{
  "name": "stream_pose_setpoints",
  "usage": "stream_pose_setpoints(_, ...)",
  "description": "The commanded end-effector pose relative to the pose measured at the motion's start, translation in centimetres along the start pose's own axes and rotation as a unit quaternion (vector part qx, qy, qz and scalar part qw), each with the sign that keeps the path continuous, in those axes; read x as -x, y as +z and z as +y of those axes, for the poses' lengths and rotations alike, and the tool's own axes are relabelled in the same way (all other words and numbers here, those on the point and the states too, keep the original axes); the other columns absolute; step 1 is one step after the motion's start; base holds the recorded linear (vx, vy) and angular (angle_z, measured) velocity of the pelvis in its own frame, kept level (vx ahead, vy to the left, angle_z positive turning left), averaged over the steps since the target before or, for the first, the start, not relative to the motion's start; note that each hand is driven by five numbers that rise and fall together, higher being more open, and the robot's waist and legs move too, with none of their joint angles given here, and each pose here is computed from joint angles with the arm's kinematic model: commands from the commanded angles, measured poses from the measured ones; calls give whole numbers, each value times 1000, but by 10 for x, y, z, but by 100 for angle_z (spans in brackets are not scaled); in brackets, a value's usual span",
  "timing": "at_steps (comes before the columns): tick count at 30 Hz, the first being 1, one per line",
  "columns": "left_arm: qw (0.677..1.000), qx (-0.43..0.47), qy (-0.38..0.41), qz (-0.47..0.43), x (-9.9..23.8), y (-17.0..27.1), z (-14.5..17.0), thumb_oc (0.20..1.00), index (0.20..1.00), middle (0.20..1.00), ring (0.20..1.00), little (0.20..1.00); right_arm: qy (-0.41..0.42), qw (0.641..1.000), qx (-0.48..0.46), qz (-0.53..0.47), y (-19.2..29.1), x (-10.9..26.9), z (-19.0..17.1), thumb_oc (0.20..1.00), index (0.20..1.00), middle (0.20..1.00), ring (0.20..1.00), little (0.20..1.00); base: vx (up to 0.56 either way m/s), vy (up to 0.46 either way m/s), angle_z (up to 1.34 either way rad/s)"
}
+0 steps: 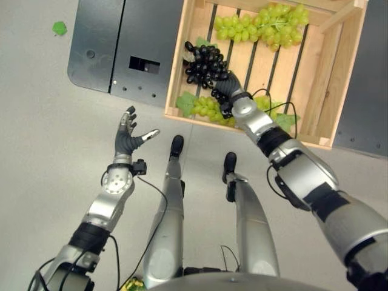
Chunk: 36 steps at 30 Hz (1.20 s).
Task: Pick up the fruits from the basket on one side to the basket on the other side
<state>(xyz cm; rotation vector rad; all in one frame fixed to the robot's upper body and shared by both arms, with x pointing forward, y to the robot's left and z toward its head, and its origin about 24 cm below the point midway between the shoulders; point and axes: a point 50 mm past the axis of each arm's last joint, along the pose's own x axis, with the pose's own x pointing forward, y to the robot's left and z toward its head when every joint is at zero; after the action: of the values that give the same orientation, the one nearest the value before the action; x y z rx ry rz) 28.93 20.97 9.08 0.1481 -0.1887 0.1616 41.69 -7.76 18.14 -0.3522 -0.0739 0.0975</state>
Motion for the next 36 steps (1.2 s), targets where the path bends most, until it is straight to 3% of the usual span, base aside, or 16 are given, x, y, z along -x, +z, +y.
stream_pose_setpoints(1,999,-1,-7,-37,-2,13,-1,1000,1000,1000,1000,1000,84,990,-107,22,-21,14,38,200,200,200,200,200,0,0,0)
stream_pose_setpoints(8,999,10,-22,-36,-1,12,-4,1000,1000,1000,1000,1000,131,964,-231,-7,-21,24,33,200,200,200,200,200,0,0,0)
stream_pose_setpoints(10,998,34,-31,-43,-1,14,-7,1000,1000,1000,1000,1000,158,939,-303,-28,-21,30,25,200,200,200,200,200,0,0,0)
stream_pose_setpoints(13,997,52,-28,-43,-1,13,-7,1000,1000,1000,1000,1000,173,927,-329,-44,-23,35,18,200,200,200,200,200,0,0,0)
stream_pose_setpoints(16,996,69,-23,-48,-3,14,-4,1000,1000,1000,1000,1000,243,889,-381,-70,-25,54,25,200,200,200,200,200,-3,-3,1)
stream_pose_setpoints(24,995,92,-19,-31,4,4,-1,1000,1000,1000,1000,1000,294,840,-444,-103,-25,79,31,200,200,200,200,200,-1,-7,2)
stream_pose_setpoints(36,996,85,-10,1,15,-14,11,1000,1000,1000,1000,1000,311,831,-440,-142,-17,89,20,200,200,200,200,200,-1,-1,1)
